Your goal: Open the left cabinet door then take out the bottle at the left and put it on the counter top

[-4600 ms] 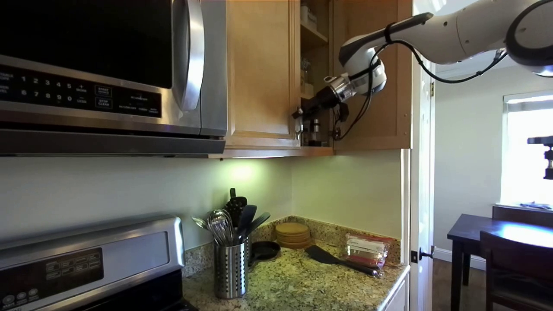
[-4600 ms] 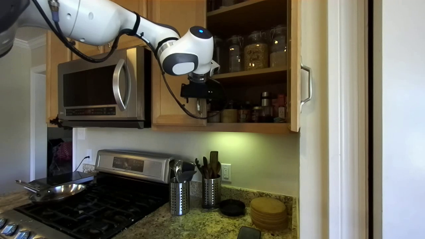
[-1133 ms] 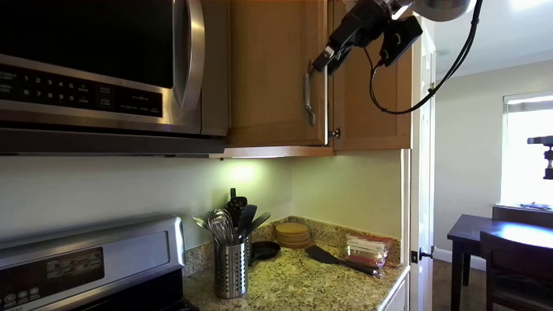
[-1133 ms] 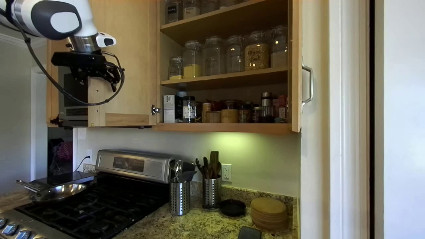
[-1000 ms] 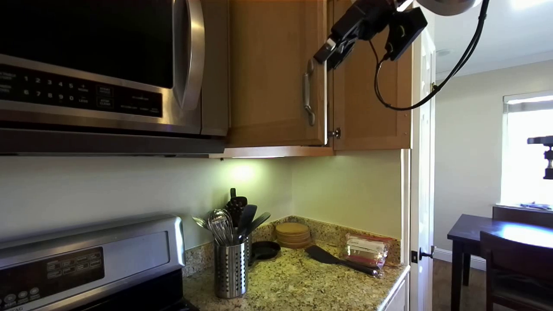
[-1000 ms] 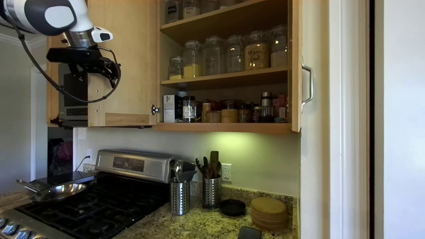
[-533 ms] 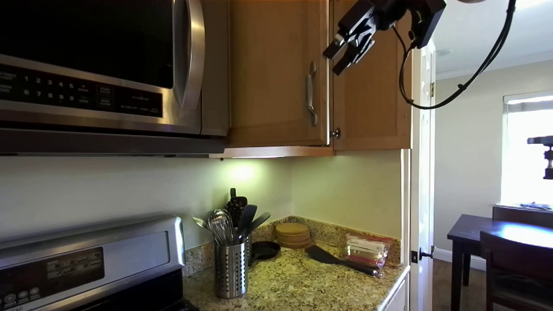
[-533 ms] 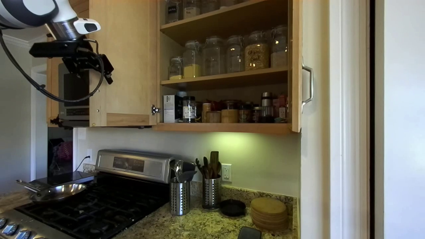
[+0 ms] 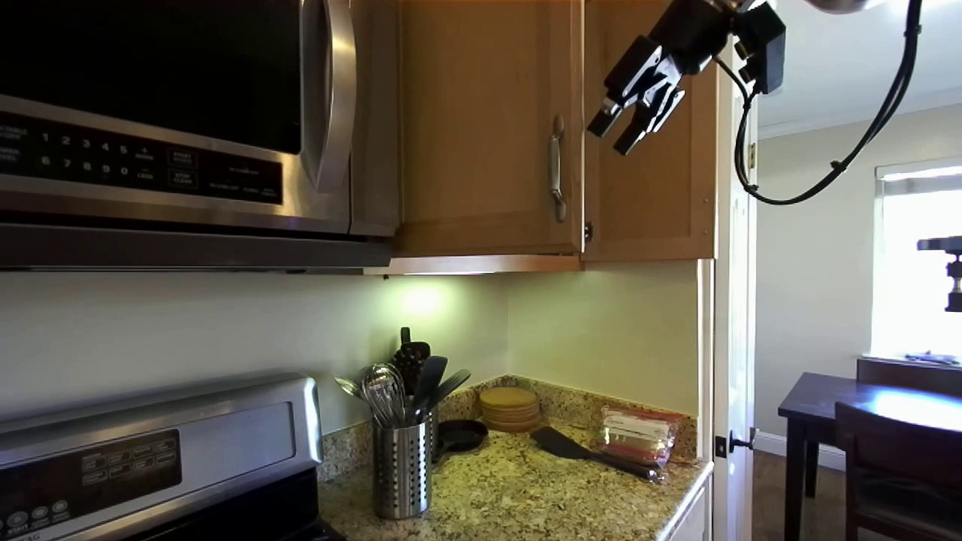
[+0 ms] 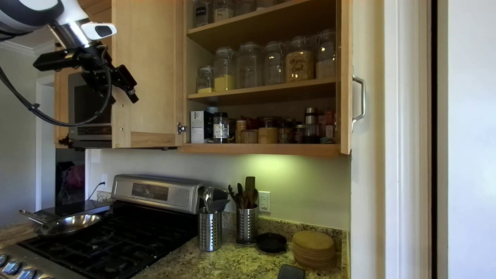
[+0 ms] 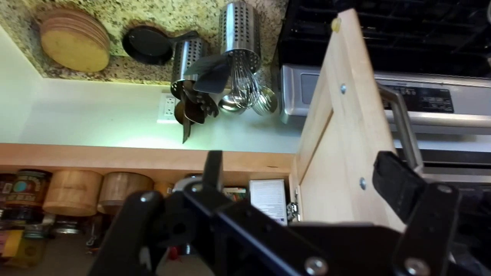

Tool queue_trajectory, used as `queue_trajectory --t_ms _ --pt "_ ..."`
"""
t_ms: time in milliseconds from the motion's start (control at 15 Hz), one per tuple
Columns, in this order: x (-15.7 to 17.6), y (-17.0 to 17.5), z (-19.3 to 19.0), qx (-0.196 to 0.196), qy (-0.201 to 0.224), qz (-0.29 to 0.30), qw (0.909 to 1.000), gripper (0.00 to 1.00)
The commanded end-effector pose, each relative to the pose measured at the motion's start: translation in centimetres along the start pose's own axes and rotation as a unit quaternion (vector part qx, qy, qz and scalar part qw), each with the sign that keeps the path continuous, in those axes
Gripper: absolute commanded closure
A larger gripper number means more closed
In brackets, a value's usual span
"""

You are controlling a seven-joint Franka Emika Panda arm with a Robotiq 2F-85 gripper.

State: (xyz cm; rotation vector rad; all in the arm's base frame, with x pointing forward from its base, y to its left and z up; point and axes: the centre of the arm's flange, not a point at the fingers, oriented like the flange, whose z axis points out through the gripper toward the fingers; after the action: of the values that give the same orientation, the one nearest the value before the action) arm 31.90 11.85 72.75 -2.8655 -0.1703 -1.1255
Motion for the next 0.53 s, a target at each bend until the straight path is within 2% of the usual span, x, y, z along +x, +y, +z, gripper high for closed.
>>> queue_trajectory --t_ms 0,200,467 --pt "-1.8 1.6 -0.7 -0.044 -0.019 0.034 0.9983 0.0" --pt "-2.0 2.7 -0.1 -0.071 -0.038 0.052 0.9954 0.0" --pt "-1.3 4.8 2.7 -0.106 -0.059 0.069 0.9902 0.0"
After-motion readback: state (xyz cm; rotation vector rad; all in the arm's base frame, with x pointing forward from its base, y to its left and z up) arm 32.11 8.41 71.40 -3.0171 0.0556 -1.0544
